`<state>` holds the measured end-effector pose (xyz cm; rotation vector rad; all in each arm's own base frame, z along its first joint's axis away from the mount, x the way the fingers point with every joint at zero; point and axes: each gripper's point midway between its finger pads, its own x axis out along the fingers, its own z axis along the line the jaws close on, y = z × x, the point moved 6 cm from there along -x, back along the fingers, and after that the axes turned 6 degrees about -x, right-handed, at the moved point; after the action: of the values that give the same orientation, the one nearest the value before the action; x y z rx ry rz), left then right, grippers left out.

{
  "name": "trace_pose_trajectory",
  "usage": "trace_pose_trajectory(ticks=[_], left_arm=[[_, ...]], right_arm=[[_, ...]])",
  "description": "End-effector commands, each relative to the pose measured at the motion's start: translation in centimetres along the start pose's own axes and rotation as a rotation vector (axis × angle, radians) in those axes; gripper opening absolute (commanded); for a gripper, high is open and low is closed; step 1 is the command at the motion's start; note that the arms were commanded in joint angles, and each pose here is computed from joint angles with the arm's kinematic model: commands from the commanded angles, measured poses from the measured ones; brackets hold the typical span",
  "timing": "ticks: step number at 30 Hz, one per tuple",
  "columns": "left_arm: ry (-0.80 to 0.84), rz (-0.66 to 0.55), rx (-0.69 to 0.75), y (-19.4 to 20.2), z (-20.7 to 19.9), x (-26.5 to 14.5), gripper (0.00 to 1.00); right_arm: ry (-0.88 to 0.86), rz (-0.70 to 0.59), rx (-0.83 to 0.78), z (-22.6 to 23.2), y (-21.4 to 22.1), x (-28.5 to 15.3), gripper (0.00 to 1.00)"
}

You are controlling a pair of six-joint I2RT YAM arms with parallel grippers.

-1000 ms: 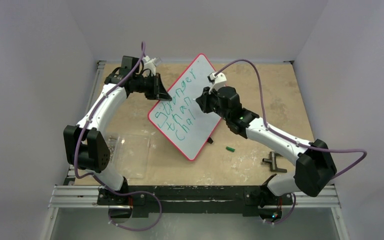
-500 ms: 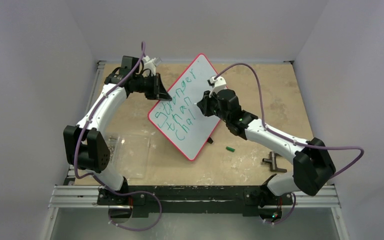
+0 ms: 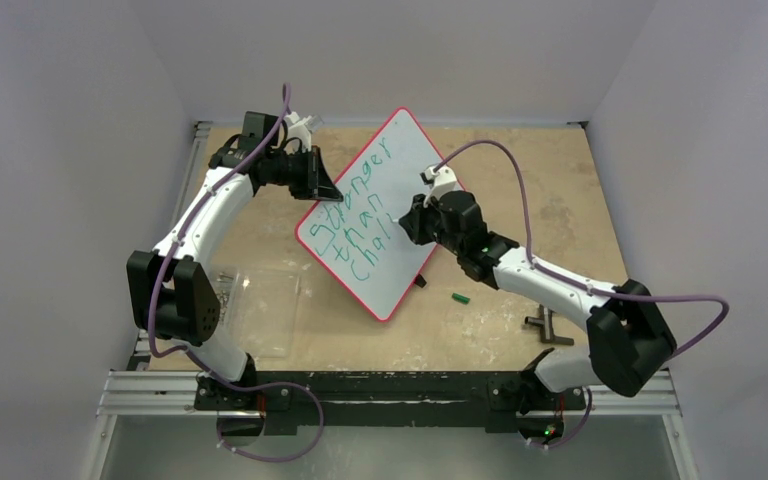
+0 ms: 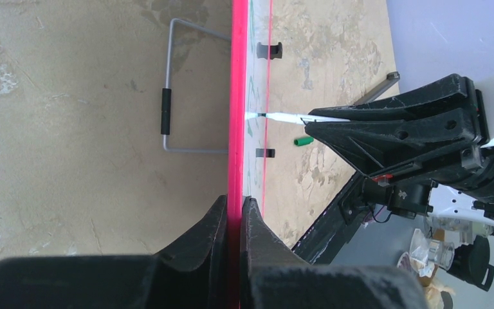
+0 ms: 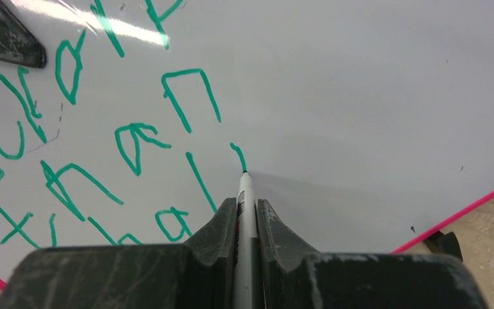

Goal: Write a sentence on the whiteboard

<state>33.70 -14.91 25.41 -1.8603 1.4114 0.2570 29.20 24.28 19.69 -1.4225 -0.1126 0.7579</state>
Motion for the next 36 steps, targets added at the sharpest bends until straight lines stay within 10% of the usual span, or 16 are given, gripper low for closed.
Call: trace_pose_trajectory(ticks=[1,36], left_arm=[[-0.092,-0.097,0.056,-1.5,0.4,-1.3,0.00],[-0.079,-0.100,0.054,-1.5,0.1,-1.4,0.00]], right_arm=[[-0.038,0.060,0.018,0.2,2.5,-1.1,0.00],[0.041,-0.054,0.031,-2.2,-2.7,-0.5,0.00]])
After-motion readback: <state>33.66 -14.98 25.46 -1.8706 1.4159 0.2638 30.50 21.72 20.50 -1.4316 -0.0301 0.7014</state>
